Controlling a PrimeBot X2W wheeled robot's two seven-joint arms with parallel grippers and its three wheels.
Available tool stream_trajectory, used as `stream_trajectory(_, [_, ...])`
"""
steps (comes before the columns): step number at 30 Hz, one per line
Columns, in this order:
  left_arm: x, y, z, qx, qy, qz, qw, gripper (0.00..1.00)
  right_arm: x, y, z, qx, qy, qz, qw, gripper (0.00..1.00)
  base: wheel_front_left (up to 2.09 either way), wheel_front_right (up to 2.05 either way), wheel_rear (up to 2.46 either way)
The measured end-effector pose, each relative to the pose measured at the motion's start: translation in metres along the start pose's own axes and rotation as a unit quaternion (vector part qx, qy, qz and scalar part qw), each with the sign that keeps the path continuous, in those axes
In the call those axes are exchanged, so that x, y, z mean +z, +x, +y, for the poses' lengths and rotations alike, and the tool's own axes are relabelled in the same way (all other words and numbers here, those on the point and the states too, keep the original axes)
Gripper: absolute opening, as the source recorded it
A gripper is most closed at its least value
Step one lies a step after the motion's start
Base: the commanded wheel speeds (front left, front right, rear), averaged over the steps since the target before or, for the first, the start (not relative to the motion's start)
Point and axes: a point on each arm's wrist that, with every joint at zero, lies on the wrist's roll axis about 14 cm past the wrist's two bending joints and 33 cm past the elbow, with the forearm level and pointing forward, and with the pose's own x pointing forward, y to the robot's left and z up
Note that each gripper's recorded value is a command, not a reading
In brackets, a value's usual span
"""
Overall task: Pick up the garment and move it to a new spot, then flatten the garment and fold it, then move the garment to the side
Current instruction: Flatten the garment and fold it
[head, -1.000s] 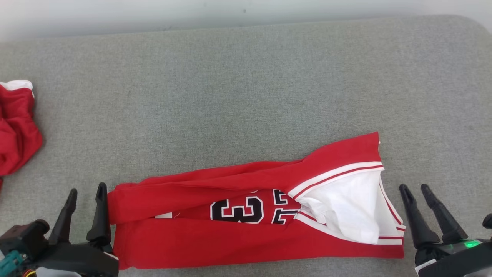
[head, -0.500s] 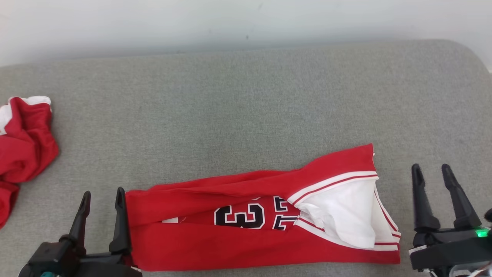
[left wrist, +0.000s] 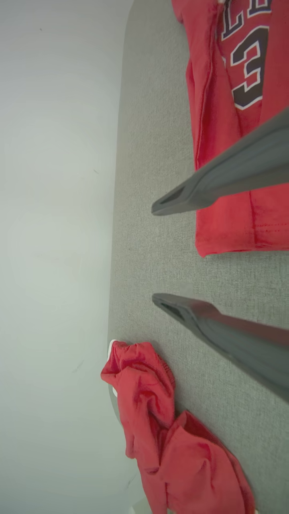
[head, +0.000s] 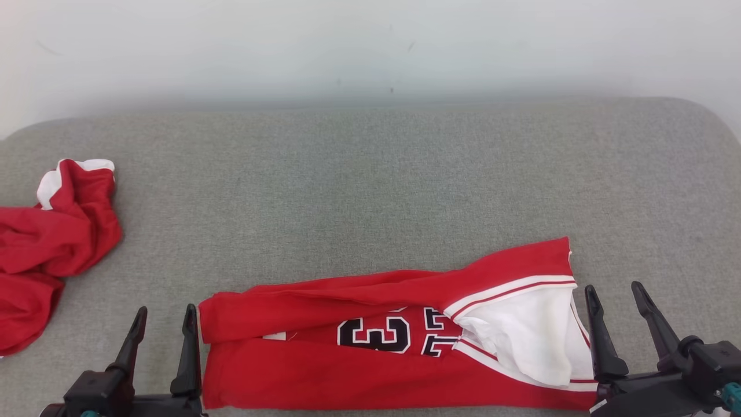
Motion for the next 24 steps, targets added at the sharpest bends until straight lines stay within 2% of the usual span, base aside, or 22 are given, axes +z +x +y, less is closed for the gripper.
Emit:
stream_trajectory(17, [-0.001, 0.000, 0.003, -0.002, -0.006, -0.002, 1.000, 1.00, -0.007, -0.001, 0.004, 0.005, 0.002, 0.013, 1.000, 1.00, 0.00, 0.00, 0.00])
stream_trajectory(24, [-0.004, 0.002, 0.003, -0.003, -0.004, 0.000, 1.000, 1.00, -0.037, -0.002, -0.003, 0.002, -0.001, 0.068, 0.998, 1.00, 0.00, 0.00, 0.00])
